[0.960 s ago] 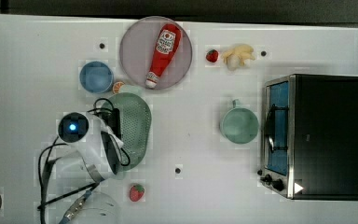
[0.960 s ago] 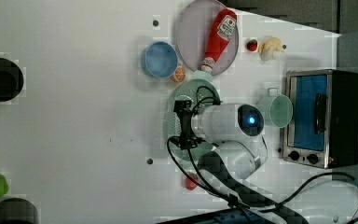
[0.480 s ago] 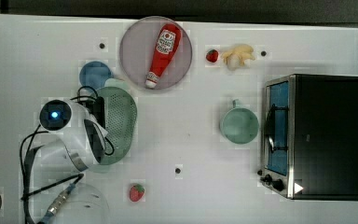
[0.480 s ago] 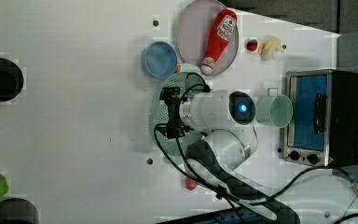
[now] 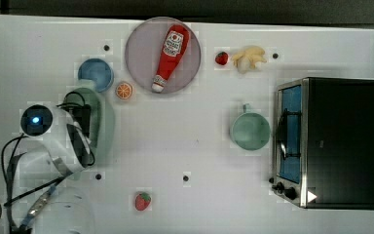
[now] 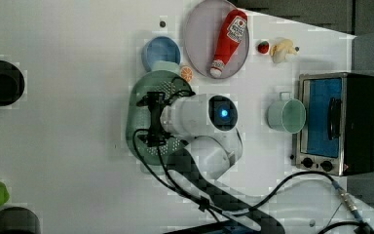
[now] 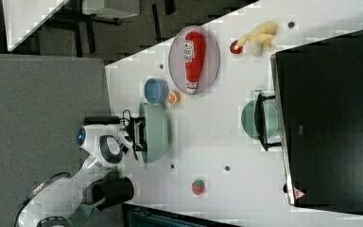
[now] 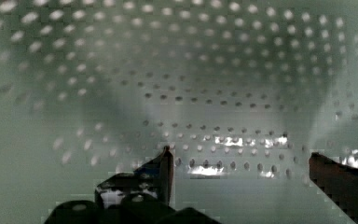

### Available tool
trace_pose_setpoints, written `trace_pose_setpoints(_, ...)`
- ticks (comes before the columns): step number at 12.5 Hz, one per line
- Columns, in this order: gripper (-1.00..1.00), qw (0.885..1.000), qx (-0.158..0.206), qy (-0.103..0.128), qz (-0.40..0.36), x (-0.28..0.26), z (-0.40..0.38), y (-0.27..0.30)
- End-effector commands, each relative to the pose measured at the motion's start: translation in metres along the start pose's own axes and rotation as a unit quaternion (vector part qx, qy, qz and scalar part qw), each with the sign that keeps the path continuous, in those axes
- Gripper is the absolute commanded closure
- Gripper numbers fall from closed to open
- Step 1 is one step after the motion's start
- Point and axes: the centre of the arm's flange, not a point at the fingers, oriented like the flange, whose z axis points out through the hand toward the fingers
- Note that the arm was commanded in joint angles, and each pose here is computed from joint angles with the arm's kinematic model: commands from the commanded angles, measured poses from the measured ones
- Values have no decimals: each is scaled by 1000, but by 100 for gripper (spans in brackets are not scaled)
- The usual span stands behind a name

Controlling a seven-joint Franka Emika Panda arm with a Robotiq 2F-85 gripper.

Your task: Drag strainer right to left.

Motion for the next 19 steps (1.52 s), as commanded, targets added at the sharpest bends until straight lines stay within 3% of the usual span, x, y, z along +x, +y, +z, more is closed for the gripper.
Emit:
trace_pose_setpoints(1,-100,1000,2,-12,5,-56,-9,21)
trace_pose_setpoints(7,-100,999,9,-30,-9,-88,-15,22)
trace_pose_setpoints(11,-100,993,-17,3,-114,-65,-95,7)
trace_pose_setpoints(15,-100,978,8,2,-207,0,-254,-21)
trace_pose_setpoints(19,-100,967,25,-5,-254,134,-406,-23)
